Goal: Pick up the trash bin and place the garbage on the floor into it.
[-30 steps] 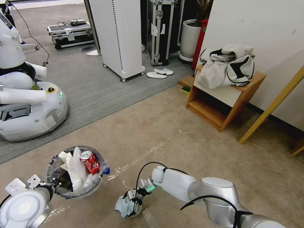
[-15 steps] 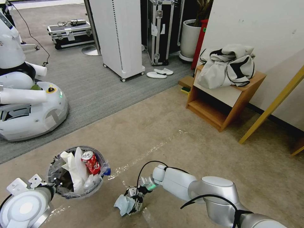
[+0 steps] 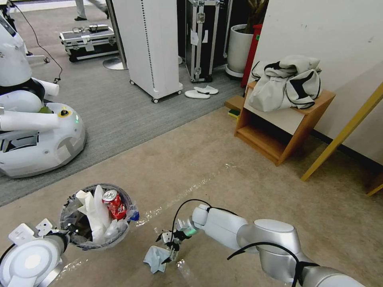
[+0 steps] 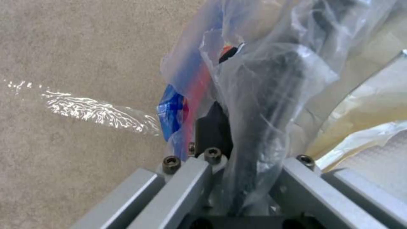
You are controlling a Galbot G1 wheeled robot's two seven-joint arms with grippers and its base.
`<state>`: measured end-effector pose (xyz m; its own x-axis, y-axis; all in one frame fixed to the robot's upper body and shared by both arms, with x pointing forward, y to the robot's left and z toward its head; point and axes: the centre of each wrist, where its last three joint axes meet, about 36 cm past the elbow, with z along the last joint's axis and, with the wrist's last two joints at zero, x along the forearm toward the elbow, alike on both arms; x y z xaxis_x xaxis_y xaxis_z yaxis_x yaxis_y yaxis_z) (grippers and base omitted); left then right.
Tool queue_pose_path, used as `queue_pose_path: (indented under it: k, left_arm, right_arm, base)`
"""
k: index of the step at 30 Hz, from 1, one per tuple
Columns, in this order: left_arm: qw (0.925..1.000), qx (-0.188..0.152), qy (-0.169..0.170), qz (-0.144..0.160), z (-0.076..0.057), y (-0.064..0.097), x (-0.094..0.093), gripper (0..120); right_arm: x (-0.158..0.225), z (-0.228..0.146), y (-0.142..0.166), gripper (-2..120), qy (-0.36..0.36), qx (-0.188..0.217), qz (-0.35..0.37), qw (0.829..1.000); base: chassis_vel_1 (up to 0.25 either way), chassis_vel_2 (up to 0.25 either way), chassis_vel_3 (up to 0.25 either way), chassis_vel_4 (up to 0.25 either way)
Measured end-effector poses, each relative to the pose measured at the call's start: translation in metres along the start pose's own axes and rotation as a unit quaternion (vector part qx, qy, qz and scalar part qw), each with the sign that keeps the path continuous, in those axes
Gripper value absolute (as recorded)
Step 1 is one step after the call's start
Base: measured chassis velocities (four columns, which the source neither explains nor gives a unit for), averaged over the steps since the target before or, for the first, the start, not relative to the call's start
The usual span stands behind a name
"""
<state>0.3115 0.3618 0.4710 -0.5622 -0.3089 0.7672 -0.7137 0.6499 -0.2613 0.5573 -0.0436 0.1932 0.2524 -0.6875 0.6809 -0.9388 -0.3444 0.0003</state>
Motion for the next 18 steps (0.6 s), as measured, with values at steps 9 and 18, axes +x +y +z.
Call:
queue_pose_path:
  k: [9,18]
  left_arm:
    - [1.0,0.001,-0.001,0.004,0.001,-0.001,0.004,0]
    - [1.0,0.001,-0.001,0.003,0.002,-0.001,0.004,0]
  right_arm:
    - [-0.006,-0.007,0.002,100,-0.003,0.001,-0.008,1.0]
    - [-0.015,-0.018,0.005,100,-0.015,0.008,-0.013,1.0]
  base:
    - [0.0,0.0,0.0,0.0]
    - [0.0,0.0,0.0,0.0]
